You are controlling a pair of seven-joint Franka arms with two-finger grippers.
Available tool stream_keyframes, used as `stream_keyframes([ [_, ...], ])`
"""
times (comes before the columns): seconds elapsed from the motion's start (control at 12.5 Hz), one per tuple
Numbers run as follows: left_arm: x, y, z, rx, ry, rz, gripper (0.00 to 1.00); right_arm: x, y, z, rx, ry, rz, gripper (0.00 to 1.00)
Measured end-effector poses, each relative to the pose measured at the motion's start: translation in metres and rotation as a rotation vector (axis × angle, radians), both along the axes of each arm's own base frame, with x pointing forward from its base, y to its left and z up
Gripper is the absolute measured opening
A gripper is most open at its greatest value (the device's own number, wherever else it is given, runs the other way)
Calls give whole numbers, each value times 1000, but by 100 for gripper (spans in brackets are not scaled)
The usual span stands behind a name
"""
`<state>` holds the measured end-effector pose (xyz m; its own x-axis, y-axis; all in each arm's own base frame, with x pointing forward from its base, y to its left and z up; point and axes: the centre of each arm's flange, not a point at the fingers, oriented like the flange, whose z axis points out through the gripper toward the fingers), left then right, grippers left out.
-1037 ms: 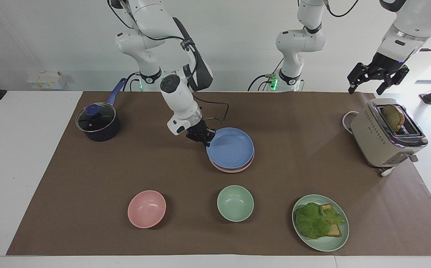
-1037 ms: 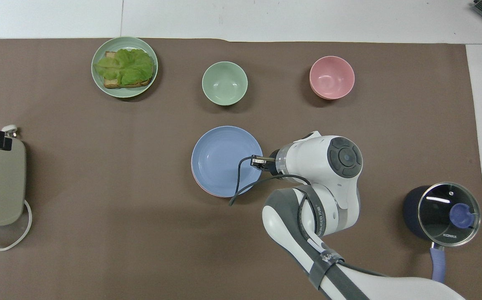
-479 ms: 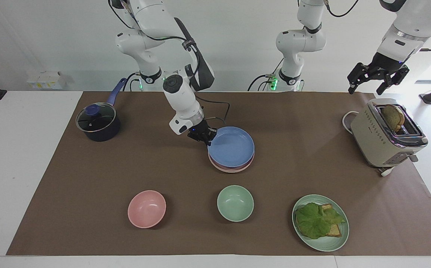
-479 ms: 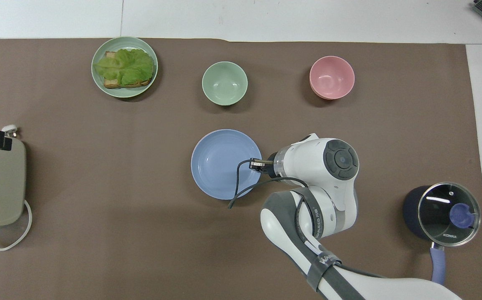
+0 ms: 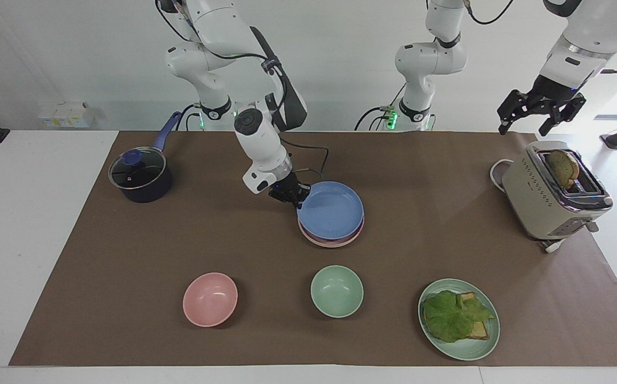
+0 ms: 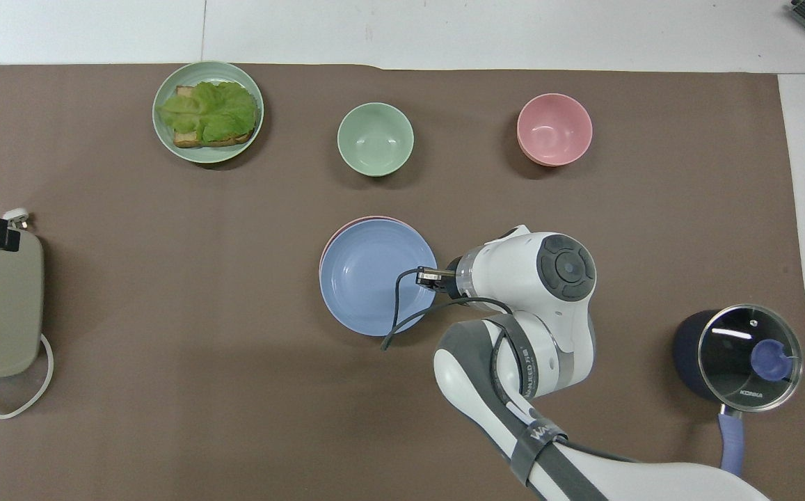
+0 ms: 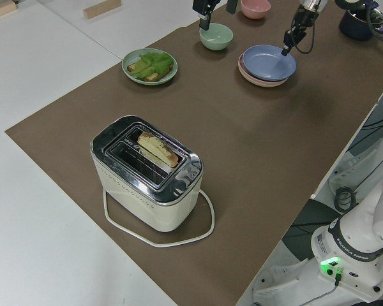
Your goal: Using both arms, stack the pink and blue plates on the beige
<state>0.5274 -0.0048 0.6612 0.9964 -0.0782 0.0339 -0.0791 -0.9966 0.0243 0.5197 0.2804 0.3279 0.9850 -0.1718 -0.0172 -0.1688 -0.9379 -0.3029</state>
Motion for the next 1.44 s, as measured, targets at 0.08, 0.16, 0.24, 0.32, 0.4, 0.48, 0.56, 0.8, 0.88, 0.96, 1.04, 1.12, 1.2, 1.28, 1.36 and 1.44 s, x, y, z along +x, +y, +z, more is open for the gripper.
stream_keyframes([
  [0.08, 0, 0, 0, 0, 0, 0, 100, 0, 0, 0, 0, 0, 0, 9],
  [0.16, 0, 0, 0, 0, 0, 0, 100, 0, 0, 0, 0, 0, 0, 23],
  [0.24, 0, 0, 0, 0, 0, 0, 100, 0, 1, 1, 1, -2, 1, 36],
  [0.32, 0, 0, 0, 0, 0, 0, 100, 1, 1, 2, 0, -6, 2, 48],
  [0.4, 0, 0, 0, 0, 0, 0, 100, 3, 0, 5, -6, -15, 8, 59],
  [0.48, 0, 0, 0, 0, 0, 0, 100, 7, -3, 10, -17, -32, 16, 70],
  [0.56, 0, 0, 0, 0, 0, 0, 100, 11, -11, 18, -26, -51, 15, 83],
  [0.8, 0, 0, 0, 0, 0, 0, 100, 27, -73, 65, -117, -81, 16, 100],
  [0.88, 0, 0, 0, 0, 0, 0, 100, 29, -103, 86, -154, -82, 3, 100],
  [0.96, 0, 0, 0, 0, 0, 0, 100, 28, -126, 104, -177, -80, -15, 100],
  [1.04, 0, 0, 0, 0, 0, 0, 100, 25, -147, 119, -196, -76, -34, 100],
  [1.12, 0, 0, 0, 0, 0, 0, 100, 22, -168, 133, -213, -72, -49, 100],
  [1.2, 0, 0, 0, 0, 0, 0, 100, 19, -189, 145, -226, -71, -56, 100],
  [1.28, 0, 0, 0, 0, 0, 0, 100, 16, -211, 157, -236, -74, -57, 100],
  [1.36, 0, 0, 0, 0, 0, 0, 100, 12, -234, 168, -242, -76, -55, 100],
  [1.44, 0, 0, 0, 0, 0, 0, 100, 7, -256, 180, -247, -73, -59, 100],
])
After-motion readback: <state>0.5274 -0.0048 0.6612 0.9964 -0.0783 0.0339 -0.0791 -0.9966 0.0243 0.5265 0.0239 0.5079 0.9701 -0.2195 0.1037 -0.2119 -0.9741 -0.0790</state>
